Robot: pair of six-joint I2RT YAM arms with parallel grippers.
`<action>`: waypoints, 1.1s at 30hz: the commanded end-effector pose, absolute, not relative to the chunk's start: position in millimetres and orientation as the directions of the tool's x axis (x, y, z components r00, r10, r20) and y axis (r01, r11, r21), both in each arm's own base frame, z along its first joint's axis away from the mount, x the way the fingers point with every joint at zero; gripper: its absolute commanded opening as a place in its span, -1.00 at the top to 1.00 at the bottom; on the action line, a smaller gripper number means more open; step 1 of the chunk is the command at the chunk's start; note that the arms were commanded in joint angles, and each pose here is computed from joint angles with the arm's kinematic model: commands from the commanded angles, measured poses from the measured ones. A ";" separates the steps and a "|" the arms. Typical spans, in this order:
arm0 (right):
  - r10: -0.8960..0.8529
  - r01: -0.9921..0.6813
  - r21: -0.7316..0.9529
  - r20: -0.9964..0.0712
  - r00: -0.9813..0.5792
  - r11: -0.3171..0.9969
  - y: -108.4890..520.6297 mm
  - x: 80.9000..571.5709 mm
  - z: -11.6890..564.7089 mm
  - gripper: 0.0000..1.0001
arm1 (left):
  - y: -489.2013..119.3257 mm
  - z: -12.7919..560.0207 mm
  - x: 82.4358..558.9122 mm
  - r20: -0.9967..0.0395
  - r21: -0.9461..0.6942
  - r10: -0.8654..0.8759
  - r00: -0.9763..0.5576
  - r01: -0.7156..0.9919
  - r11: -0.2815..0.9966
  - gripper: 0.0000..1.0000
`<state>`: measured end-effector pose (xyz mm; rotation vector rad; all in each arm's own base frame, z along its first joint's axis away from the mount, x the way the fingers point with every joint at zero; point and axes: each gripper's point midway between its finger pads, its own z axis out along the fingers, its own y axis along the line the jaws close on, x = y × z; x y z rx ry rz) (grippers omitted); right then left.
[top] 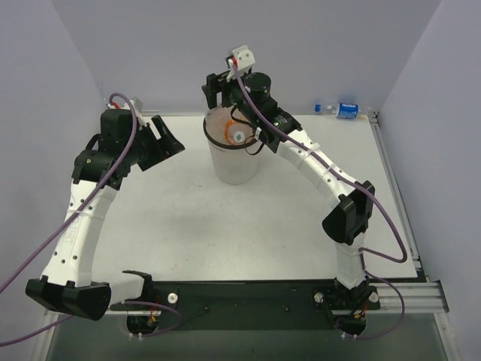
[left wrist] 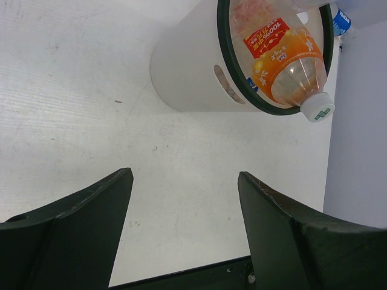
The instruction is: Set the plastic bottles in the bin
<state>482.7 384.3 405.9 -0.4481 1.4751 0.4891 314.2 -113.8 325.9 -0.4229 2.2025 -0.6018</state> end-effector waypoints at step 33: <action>0.209 -0.039 0.265 -0.833 -0.512 0.963 110.8 257.8 274.4 -0.54 | -166.7 274.9 298.8 -0.570 -0.637 -0.490 -0.660 -0.022 0.770 -0.71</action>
